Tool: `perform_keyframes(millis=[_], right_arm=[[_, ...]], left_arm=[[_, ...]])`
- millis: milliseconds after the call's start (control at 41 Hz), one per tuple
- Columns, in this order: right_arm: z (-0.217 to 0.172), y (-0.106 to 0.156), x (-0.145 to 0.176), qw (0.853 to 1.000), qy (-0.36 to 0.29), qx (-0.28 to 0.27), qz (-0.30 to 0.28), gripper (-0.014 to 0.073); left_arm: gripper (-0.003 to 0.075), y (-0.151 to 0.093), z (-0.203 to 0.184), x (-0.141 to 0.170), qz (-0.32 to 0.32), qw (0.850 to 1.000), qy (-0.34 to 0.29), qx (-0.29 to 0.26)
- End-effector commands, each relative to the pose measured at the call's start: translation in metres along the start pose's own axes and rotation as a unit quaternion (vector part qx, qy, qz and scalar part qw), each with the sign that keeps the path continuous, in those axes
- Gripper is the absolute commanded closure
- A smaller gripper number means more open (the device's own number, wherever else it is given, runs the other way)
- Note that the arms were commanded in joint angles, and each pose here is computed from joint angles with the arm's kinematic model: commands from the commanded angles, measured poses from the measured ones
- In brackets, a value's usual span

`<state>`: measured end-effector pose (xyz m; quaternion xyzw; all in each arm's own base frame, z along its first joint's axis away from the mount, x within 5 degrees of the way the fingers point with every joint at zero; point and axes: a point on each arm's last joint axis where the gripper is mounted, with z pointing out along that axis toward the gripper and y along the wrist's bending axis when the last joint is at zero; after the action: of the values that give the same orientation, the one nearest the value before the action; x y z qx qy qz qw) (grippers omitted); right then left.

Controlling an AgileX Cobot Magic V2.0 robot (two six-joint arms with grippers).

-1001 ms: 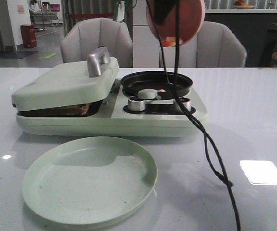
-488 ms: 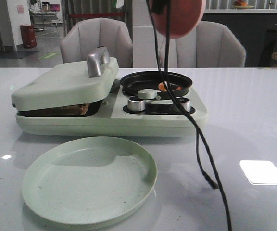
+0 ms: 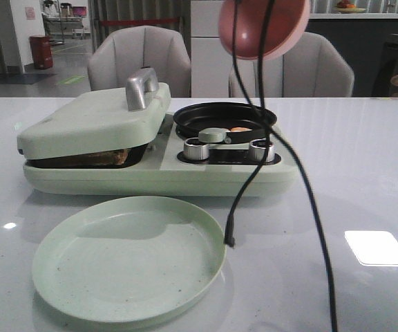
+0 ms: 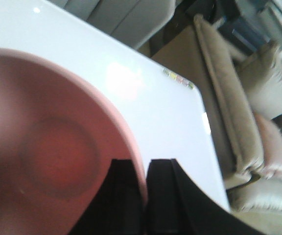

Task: Make breakfast with bread and shrimp
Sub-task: 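Tilt the pink bowl to pour the shrimp into the frying pan, then carry the empty pink bowl back and set it on the table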

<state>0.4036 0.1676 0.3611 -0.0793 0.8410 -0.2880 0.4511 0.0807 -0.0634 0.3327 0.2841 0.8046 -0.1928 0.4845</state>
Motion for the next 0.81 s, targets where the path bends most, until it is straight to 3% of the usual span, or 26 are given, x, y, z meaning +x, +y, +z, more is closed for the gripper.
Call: perform_keyframes(millis=[0, 244, 488, 659, 781], right_arm=[[-0.015, -0.061, 0.001, 0.999, -0.005, -0.002, 0.052, 0.055], [0.003, -0.107, 0.076, 0.986, 0.111, -0.089, 0.092, 0.055], [0.03, -0.128, 0.159, 0.946, 0.225, -0.181, 0.147, 0.055], [0.048, -0.131, 0.203, 0.92, 0.245, -0.227, 0.204, 0.055], [0.057, -0.127, 0.217, 0.918, 0.231, -0.225, 0.229, 0.055]], left_arm=[[0.0619, 0.0, -0.004, -0.014, -0.006, 0.999, -0.047, -0.004], [0.0619, 0.0, -0.004, -0.014, -0.006, 0.999, -0.047, -0.004], [0.0619, 0.0, -0.004, -0.014, -0.006, 0.999, -0.047, -0.004], [0.0619, 0.0, -0.004, -0.014, -0.009, 0.999, -0.048, -0.002], [0.0619, 0.0, -0.004, -0.014, -0.009, 0.999, -0.048, -0.002]])
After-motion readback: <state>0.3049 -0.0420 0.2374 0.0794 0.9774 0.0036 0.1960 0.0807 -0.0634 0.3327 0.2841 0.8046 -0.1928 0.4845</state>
